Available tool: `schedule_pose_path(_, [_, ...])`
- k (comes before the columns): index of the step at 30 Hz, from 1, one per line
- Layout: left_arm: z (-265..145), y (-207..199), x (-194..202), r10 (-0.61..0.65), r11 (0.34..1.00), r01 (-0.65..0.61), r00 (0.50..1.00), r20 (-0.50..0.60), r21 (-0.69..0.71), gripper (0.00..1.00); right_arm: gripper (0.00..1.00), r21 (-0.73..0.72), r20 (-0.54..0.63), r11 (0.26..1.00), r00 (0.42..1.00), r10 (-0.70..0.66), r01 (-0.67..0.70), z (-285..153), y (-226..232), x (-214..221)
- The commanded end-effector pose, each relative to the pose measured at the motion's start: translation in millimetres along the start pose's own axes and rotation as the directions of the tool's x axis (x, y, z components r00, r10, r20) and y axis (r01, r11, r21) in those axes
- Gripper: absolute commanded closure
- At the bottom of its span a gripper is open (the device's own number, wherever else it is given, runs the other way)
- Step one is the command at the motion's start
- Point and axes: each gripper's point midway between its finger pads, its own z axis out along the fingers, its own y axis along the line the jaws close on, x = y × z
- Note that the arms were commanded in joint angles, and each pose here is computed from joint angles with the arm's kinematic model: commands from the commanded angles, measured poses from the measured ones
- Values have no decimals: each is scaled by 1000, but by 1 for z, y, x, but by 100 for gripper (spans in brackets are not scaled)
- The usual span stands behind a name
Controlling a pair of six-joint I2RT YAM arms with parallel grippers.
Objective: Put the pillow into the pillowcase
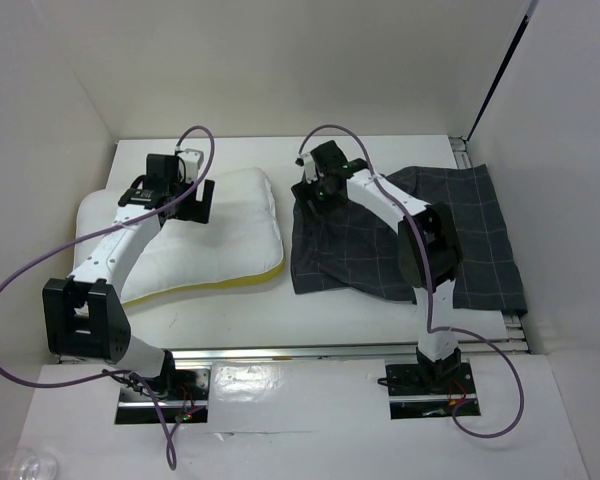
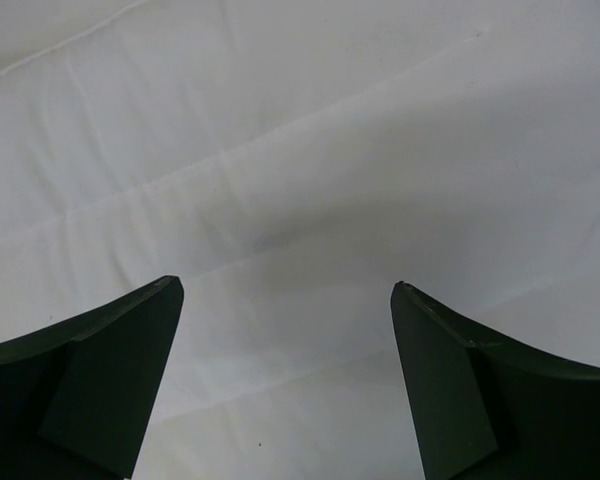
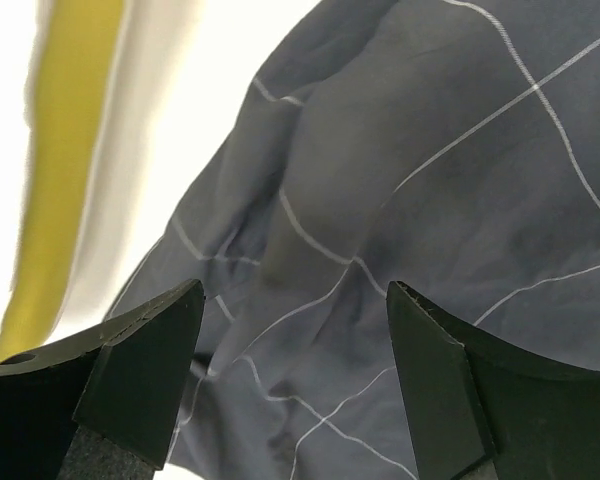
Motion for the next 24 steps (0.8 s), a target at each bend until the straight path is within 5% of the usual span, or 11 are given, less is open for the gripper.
schedule_pose_path(1, [-9,5,-11,13,999,-12,999,50,-30,0,19,23,22,1000,1000,19,-19,1,-2,-15])
schedule_pose_path(14, [-9,14,-8,16,998,-13,999,48,-64,0,26,58,-9,997,999,50,-50,29,-15,-10])
schedule_pose_path(24, [-3,19,-17,19,997,-15,999,49,-71,0,67,96,-50,993,996,72,-67,48,-31,7])
